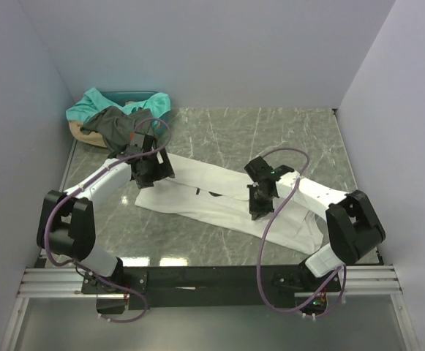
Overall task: Fold and stack the t-shirts
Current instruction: Fold the tshirt
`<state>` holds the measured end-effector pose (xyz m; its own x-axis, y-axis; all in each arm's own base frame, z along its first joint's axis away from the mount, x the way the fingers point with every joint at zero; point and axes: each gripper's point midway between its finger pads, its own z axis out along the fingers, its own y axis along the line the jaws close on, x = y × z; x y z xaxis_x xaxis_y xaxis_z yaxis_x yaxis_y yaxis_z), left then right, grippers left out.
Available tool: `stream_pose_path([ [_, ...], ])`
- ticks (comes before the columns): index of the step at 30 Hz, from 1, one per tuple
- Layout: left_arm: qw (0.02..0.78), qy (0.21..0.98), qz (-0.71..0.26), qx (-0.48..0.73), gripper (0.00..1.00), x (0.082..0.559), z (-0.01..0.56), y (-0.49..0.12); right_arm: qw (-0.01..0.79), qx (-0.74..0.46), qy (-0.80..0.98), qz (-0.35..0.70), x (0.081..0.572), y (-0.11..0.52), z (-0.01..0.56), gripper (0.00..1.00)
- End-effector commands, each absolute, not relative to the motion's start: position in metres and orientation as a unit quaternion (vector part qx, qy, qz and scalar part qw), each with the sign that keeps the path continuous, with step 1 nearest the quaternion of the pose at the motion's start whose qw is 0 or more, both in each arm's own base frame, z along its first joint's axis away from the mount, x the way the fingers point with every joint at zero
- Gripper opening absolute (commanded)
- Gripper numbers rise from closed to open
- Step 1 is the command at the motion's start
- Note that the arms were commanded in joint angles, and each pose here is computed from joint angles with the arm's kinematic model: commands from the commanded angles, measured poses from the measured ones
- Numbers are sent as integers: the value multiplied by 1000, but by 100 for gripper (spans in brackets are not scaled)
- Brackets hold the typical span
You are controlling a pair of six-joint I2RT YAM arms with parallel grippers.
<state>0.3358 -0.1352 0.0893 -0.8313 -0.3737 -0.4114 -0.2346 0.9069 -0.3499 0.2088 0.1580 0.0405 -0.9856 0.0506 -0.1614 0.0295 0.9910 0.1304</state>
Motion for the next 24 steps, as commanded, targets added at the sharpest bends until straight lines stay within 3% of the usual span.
stream_pose_path([
  [1, 263, 939, -156, -159, 89, 339, 101, -138, 76, 14, 991, 110, 210, 175, 52, 0],
  [13, 262, 940, -149, -160, 89, 336, 100, -134, 49, 8, 986, 158, 210, 196, 48, 0],
  [20, 275, 939, -142, -152, 89, 348, 109, -138, 90, 36, 985, 146, 222, 182, 70, 43],
  [24, 291, 936, -158, -123, 89, 364, 126, -163, 130, 92, 977, 145, 237, 149, 86, 50],
])
